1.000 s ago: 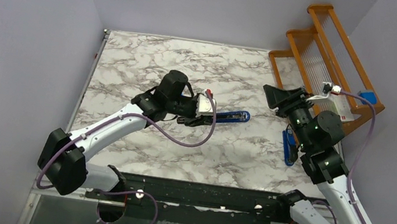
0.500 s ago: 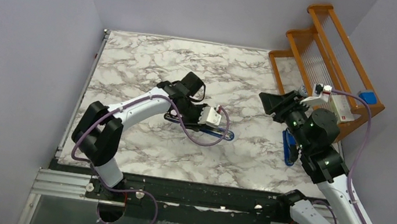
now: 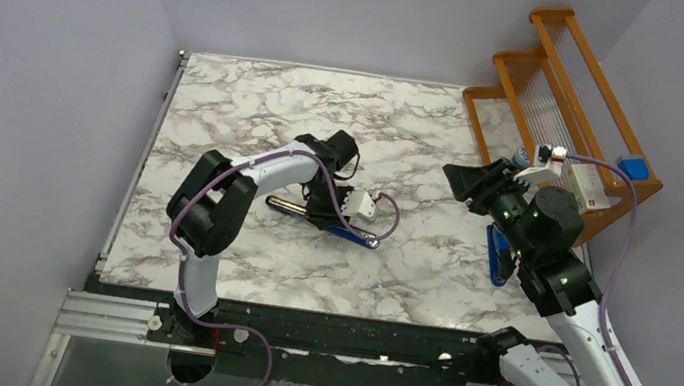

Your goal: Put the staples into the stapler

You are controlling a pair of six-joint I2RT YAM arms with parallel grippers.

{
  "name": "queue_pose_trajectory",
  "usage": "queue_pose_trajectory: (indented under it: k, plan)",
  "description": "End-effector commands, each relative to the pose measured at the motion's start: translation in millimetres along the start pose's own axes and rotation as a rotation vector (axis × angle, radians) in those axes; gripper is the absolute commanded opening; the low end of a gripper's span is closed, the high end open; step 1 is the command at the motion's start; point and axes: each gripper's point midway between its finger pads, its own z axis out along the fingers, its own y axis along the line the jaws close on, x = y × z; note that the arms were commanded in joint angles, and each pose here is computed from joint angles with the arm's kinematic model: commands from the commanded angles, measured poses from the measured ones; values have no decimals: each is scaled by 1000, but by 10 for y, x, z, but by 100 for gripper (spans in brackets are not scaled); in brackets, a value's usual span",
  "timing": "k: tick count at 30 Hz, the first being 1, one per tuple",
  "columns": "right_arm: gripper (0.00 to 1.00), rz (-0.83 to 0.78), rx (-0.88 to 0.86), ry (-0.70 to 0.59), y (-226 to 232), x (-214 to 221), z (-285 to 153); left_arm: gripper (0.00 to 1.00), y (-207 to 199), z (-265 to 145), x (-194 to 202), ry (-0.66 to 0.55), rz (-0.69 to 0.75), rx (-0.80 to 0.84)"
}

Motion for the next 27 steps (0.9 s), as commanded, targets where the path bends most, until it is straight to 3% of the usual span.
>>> queue_pose_trajectory:
  k: [1,3,5,6,13,17,23,25,27]
  plan:
    - [49,2,-4,17,13,26,-29,12,139,-101,-60,9,4,-39]
    - [49,1,-2,19,4,36,-23,27,175,-134,-107,-10,-2,-50]
    - [49,0,0,22,-5,52,-15,55,208,-192,-180,-42,-2,-62]
    - [49,-2,3,25,-25,70,-10,65,217,-224,-219,-57,3,-67]
    - [50,-21,40,3,-141,83,-11,71,276,-460,-411,-141,34,-129]
    - [53,-53,98,-15,-309,115,-10,73,437,-799,-559,-262,-32,-264]
    - [72,-138,92,76,-437,386,38,80,788,-1693,-545,-413,-175,-747]
    - [74,-189,-19,131,-345,573,127,96,843,-1962,-490,-487,-291,-923]
    - [74,-231,-135,224,-251,827,222,99,831,-2207,-443,-586,-415,-1051]
